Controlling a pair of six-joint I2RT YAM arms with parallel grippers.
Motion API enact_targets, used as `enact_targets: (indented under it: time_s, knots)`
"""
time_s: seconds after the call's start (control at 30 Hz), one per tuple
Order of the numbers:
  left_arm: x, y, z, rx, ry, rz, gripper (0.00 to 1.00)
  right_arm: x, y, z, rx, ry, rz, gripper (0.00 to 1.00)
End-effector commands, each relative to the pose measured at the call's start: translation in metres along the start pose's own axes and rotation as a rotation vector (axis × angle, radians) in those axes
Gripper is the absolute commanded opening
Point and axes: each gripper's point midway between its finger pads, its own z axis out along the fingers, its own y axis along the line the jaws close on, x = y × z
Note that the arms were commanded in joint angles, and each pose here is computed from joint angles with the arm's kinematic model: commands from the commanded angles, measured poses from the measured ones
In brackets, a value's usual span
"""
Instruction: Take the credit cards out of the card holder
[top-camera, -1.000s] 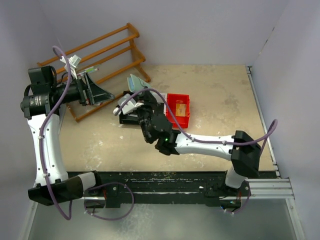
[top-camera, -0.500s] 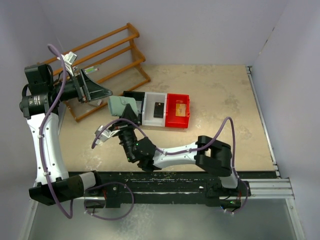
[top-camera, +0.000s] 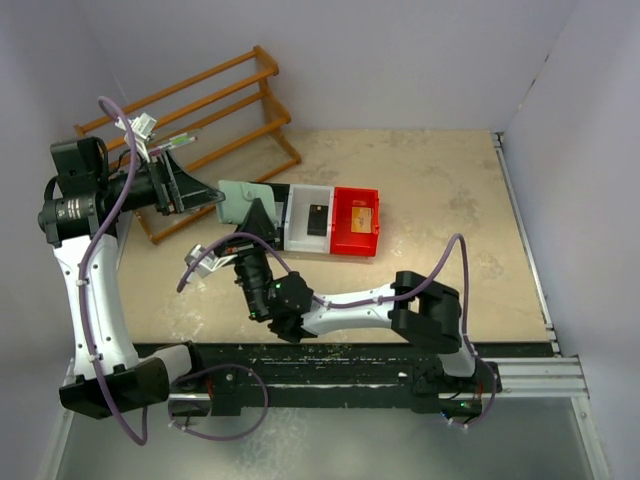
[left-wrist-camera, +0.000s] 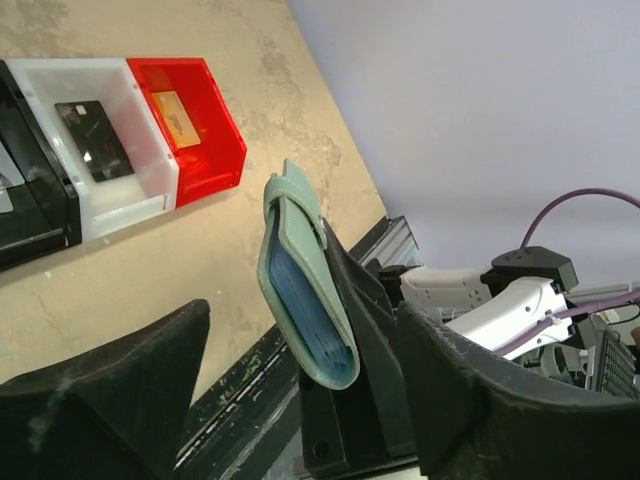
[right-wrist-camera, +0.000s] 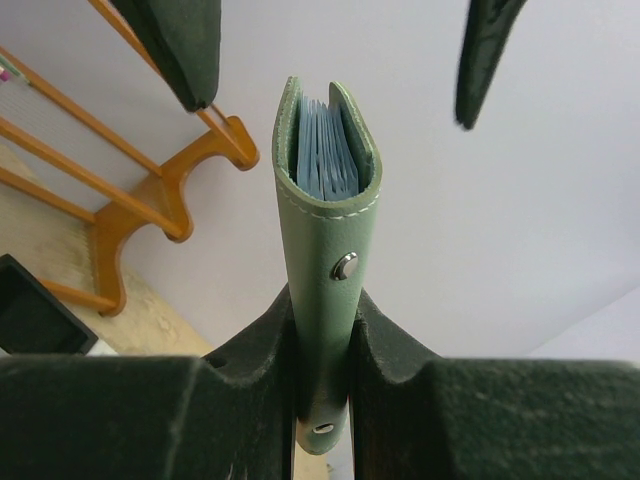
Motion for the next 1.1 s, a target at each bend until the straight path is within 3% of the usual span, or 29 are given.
enact_targets:
  time_s: [0.0, 0.27, 0.4, 0.57, 0.63, 0.7, 0.77, 0.87, 0.93, 1.03, 1.07]
  knots:
    - [0.007, 0.002, 0.0, 0.017, 0.009, -0.006, 0.72, -0.013, -0.03, 0.006, 0.094, 0.002, 0.071, 0.0]
    - [0.014, 0.008, 0.003, 0.047, 0.035, -0.061, 0.58, -0.027, -0.019, 0.007, 0.102, 0.003, 0.054, 0.0]
    - [0.012, 0.013, 0.003, 0.008, 0.029, -0.051, 0.3, -0.028, -0.019, 0.006, 0.099, 0.01, 0.054, 0.0]
    - [0.014, 0.023, 0.003, -0.044, 0.029, -0.056, 0.06, -0.027, -0.022, 0.006, 0.091, 0.026, 0.073, 0.01]
    - [0.012, 0.027, 0.003, -0.071, 0.027, -0.05, 0.01, -0.027, -0.024, 0.005, 0.088, 0.042, 0.097, 0.17]
    - [0.009, 0.03, 0.001, -0.102, 0.021, -0.031, 0.0, -0.026, -0.026, 0.004, 0.079, 0.062, 0.133, 0.43]
    - [0.004, 0.029, -0.001, -0.127, 0.011, 0.003, 0.0, -0.022, -0.029, 0.002, 0.052, 0.097, 0.188, 0.59]
    - [-0.003, 0.024, -0.006, -0.157, -0.007, 0.072, 0.0, -0.016, -0.023, -0.003, -0.072, 0.131, 0.298, 0.67]
    - [-0.007, 0.023, -0.008, -0.174, -0.019, 0.11, 0.0, -0.017, -0.031, -0.007, -0.185, 0.135, 0.436, 0.78]
    - [-0.011, 0.018, -0.009, -0.169, -0.033, 0.152, 0.0, -0.04, -0.025, -0.024, -0.523, 0.05, 0.744, 0.81]
    - [-0.011, 0.017, -0.009, -0.157, -0.032, 0.161, 0.0, -0.045, -0.026, -0.029, -0.648, 0.049, 0.915, 0.87]
